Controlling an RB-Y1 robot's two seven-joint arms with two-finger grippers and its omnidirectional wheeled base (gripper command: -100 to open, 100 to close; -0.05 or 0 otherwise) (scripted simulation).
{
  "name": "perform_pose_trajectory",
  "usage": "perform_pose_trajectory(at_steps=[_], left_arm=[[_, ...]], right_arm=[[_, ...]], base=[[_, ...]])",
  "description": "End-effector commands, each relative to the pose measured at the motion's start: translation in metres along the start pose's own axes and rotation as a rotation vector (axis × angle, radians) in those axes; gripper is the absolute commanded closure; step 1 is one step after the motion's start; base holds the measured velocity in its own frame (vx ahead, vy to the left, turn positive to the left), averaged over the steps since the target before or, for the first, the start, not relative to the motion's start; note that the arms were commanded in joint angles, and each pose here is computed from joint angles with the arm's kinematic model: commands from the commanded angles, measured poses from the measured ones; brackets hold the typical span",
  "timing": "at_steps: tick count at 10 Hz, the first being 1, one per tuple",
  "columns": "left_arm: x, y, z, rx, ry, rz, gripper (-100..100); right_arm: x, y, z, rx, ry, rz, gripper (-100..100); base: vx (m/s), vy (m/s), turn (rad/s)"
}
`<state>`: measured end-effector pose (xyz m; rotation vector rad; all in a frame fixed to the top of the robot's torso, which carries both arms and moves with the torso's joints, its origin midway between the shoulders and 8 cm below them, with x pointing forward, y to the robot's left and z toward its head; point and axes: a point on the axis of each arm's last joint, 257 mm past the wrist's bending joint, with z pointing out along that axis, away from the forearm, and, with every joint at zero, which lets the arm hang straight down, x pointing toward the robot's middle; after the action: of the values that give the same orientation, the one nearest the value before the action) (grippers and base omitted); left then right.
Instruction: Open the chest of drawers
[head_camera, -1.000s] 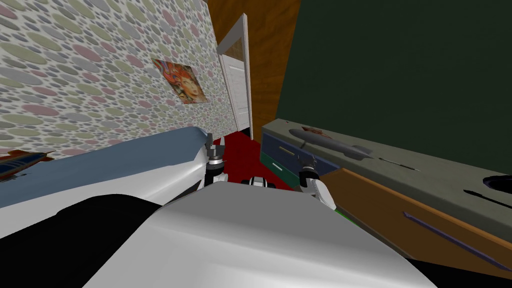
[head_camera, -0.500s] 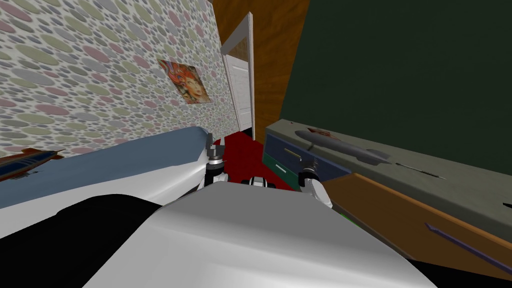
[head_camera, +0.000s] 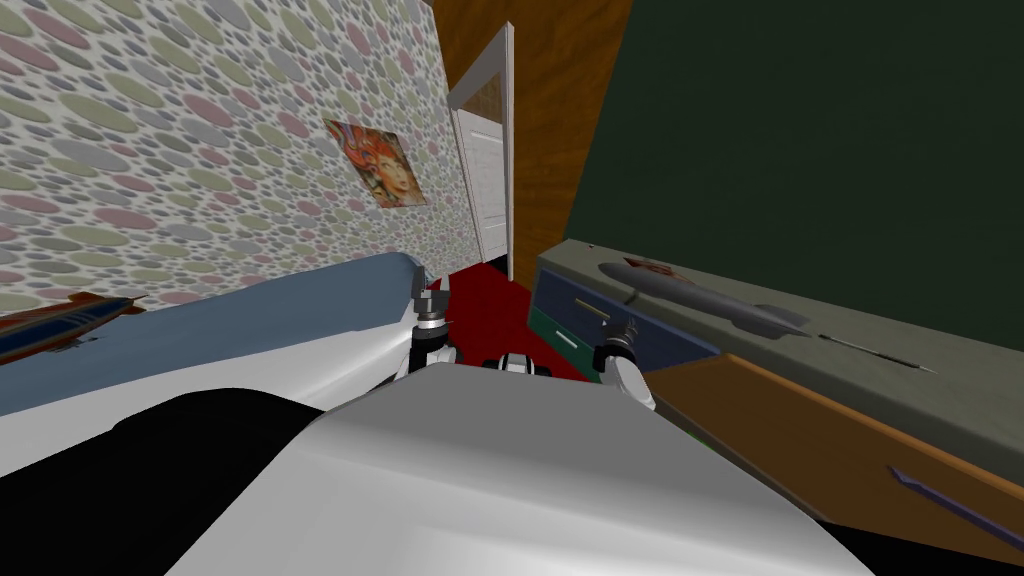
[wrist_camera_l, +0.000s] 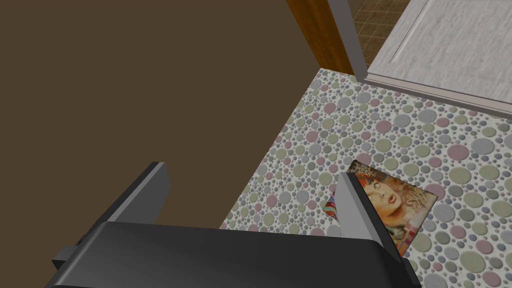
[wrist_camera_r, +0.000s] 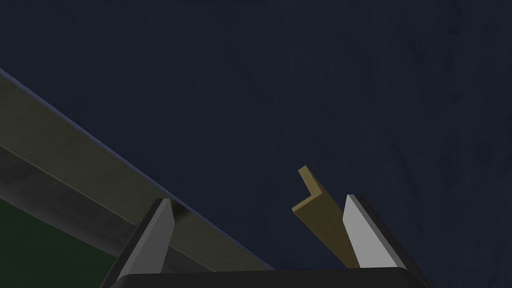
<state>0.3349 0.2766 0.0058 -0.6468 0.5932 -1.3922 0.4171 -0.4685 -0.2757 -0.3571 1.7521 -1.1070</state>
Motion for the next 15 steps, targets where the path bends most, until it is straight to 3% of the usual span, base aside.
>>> perform_pose_trajectory(at_steps=[1,9,11,12,15], left_arm=[[0.0,0.0,0.0,0.0,0.0,0.0,0],[0.0,0.0,0.0,0.0,0.0,0.0,0],[0.0,0.0,0.0,0.0,0.0,0.0,0],[0.0,0.0,0.0,0.0,0.0,0.0,0],[0.0,0.0,0.0,0.0,0.0,0.0,0]], right_arm=[[0.019,0.001,0.004,0.029,0.054,-0.147,-100],[0.044,0.007,0.006,0.066,0.137,-0.397,-100],[0.042,0.007,0.006,0.064,0.133,-0.382,-100],[0.042,0.007,0.006,0.064,0.132,-0.381,100],[0.036,0.007,0.005,0.059,0.12,-0.383,100]], base=[[0.027,0.098,0.055],[0.023,0.053,0.041],[0.004,0.009,0.004],[0.0,0.0,0.0],[-0.1,0.106,-0.045]])
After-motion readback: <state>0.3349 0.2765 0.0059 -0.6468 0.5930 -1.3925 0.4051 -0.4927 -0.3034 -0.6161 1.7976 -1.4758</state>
